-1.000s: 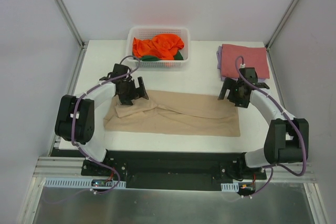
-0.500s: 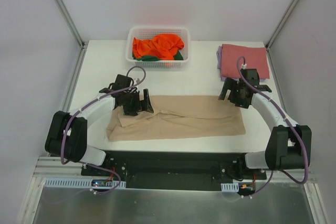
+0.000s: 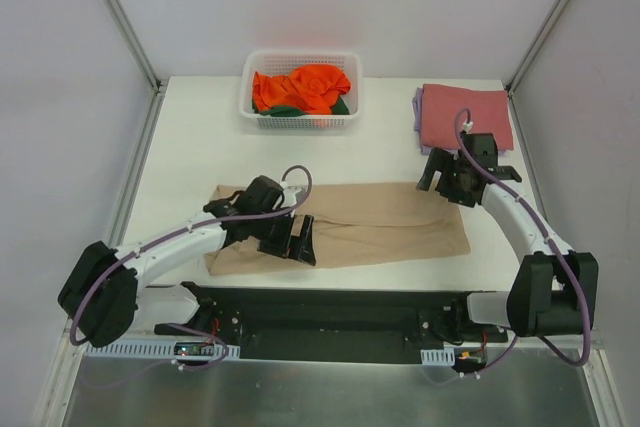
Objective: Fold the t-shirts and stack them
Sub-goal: Fold the other side of the tshirt into a rectangle
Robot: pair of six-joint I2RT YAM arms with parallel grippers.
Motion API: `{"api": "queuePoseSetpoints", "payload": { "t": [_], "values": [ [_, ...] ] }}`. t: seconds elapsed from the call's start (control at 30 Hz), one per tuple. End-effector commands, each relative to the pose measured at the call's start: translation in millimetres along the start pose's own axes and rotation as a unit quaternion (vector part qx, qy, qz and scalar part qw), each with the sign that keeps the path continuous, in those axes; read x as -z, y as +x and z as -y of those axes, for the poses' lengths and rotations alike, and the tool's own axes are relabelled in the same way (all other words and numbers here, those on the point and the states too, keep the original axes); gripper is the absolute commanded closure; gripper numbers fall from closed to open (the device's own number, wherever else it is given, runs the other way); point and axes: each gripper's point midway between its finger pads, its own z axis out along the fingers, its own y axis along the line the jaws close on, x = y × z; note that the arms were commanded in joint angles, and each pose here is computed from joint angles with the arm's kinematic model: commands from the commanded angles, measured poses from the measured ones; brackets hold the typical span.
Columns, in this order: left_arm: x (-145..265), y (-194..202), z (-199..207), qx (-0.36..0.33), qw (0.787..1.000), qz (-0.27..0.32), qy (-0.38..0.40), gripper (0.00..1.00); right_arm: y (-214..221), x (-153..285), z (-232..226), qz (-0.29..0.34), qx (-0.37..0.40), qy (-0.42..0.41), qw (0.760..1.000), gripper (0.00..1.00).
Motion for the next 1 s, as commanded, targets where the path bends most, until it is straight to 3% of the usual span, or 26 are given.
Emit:
{"api": "queuePoseSetpoints", "payload": {
  "t": [0.0, 0.27, 0.43, 0.57, 0.77, 0.97],
  "values": [
    [10, 14, 16, -0.003, 1.000, 0.005, 0.007, 0.01, -7, 9, 1, 0.024, 0.007, 0.001, 1.000, 0.04],
    [60, -50, 41, -0.054, 0.986, 0.159, -0.015, 0.01, -6, 10, 3, 0.023, 0.012, 0.004, 1.000, 0.04],
    [76, -92, -9, -0.007, 0.957, 0.245, -0.153, 0.01, -4, 10, -1, 0.019, 0.018, -0.007, 1.000, 0.04],
    [66, -104, -52, 0.084, 0.956, 0.217, -0.179, 0.01, -2, 10, -3, 0.014, 0.020, -0.015, 1.000, 0.04],
    [27, -84, -69, 0.094, 0.971, 0.128, -0.176, 0.01, -2, 11, -3, 0.016, 0.024, -0.017, 0.999, 0.04],
    [11, -67, -53, 0.079, 0.986, 0.096, -0.110, 0.01, -2, 10, -5, 0.014, 0.026, -0.021, 0.999, 0.04]
  ]
}}
